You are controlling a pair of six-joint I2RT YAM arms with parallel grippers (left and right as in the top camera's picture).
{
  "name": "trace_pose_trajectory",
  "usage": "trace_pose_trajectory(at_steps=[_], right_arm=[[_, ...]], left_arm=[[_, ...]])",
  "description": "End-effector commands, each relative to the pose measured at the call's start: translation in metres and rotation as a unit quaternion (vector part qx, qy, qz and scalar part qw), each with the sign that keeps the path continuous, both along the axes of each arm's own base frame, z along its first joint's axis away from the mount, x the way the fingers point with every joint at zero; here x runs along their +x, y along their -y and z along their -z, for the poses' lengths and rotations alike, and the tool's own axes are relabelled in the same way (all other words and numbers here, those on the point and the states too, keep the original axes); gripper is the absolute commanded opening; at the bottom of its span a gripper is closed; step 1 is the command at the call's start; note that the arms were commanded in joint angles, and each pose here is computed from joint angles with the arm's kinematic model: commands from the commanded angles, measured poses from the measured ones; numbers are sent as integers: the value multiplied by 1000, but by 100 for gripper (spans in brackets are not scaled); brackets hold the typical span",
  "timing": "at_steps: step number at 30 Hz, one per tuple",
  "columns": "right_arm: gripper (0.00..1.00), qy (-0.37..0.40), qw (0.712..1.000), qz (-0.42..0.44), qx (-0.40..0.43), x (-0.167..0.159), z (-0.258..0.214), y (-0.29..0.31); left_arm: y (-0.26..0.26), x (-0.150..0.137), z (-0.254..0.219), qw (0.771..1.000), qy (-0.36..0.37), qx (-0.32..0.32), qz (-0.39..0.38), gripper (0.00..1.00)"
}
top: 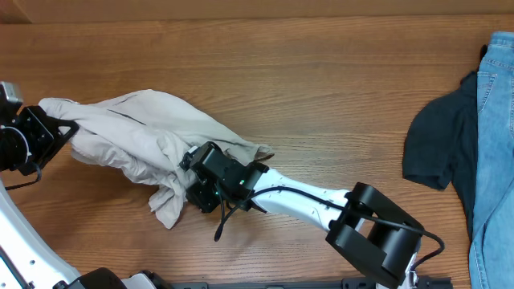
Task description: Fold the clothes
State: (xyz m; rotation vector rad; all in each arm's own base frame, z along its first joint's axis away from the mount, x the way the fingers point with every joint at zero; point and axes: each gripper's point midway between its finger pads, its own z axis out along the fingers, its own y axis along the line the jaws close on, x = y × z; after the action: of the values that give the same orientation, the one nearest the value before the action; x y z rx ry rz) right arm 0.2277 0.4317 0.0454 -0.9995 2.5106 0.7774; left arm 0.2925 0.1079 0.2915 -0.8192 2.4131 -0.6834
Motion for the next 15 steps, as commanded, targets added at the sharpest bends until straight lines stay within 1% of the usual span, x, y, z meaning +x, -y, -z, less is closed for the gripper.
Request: trace_pose_trajectory(at_steps=[1,3,4,5,6,8,9,10,11,12,13,15], right_arm=[[4,19,997,64,-47,25,4,26],[4,71,979,138,-132,60,0,77],[4,108,963,169,-178,82,-9,109],[4,134,954,175,-204,97,-18,129],[4,156,946,174,-225,113,-28,149],[4,153,947,183,-215,135,-42,172],[15,143,950,187,-206,141,-45,181],[43,135,950,193,-204,144,-45,188],[64,122,951,202,-202,147,-45,198],[70,92,954,209,-193,146,-43,207],[70,52,962,208,-170,138,-40,206],[73,-31,978,172,-113,114,-38,191]], left_arm=[[8,2,-23,999,43,10,18,4],[6,1,-22,999,41,15,17,4],[3,1,-21,999,37,23,13,4],[-1,0,-19,999,32,33,9,4],[-4,-1,-17,999,26,40,5,4],[-6,-1,-16,999,22,48,3,4],[-7,-1,-15,999,22,49,3,4],[-7,-2,-15,999,20,51,3,4],[-8,-2,-14,998,17,53,1,4],[-7,-3,-14,998,16,55,5,4],[-6,-4,-13,998,15,55,9,4],[-6,-6,-12,998,12,57,12,4]])
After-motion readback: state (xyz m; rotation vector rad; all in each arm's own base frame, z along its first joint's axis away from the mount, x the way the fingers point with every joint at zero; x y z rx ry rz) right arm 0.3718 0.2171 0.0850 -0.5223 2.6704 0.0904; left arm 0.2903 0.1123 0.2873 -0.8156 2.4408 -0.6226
